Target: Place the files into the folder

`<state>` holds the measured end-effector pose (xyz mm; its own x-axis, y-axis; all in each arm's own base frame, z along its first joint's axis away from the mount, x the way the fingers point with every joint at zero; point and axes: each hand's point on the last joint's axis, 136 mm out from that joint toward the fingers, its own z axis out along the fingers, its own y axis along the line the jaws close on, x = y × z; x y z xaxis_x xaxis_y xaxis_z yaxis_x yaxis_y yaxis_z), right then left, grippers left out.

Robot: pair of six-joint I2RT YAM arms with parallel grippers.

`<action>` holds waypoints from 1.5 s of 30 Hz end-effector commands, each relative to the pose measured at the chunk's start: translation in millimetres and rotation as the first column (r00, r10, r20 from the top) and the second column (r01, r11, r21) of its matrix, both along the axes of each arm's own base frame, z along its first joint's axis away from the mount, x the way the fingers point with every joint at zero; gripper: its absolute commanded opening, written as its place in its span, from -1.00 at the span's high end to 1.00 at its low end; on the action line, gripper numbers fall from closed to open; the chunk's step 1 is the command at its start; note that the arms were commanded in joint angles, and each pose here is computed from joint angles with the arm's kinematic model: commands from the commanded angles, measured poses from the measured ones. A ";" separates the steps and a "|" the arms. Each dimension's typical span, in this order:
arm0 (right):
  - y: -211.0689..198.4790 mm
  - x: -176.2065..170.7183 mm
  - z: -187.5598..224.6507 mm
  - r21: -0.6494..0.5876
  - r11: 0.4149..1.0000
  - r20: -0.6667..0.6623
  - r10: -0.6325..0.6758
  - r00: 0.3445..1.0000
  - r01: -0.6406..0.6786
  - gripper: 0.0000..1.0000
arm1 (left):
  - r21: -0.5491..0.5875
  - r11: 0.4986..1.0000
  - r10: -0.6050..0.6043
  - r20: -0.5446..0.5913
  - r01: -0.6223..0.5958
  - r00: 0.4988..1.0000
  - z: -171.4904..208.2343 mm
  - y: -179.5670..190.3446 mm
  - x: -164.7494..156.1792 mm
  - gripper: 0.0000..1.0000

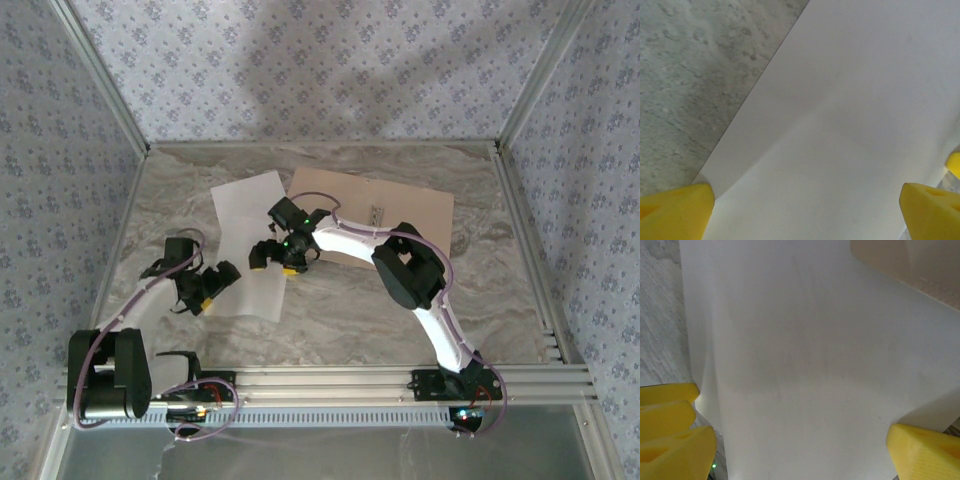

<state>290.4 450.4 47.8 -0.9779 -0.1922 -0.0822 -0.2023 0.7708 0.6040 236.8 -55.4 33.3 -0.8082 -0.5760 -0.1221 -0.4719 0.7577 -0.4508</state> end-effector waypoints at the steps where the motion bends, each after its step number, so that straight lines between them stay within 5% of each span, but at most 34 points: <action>1: -3.1 -18.8 -34.9 -0.022 1.000 -0.102 -0.007 0.995 0.004 -0.86 | -0.068 0.998 -0.004 -0.016 0.003 1.000 -3.3 -11.3 -8.1 -0.93; 45: 25.3 -17.4 -11.3 0.095 0.995 -0.090 0.002 0.996 0.007 -0.99 | -0.127 0.992 0.016 0.017 -0.014 1.000 -3.9 -12.1 -14.2 -0.89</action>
<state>285.8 474.4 58.0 -0.9830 -0.1697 -0.0705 -0.1683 0.6770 0.7165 234.5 -65.3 38.1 -0.7906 -0.6022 -0.1108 -0.4512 0.6953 -0.5595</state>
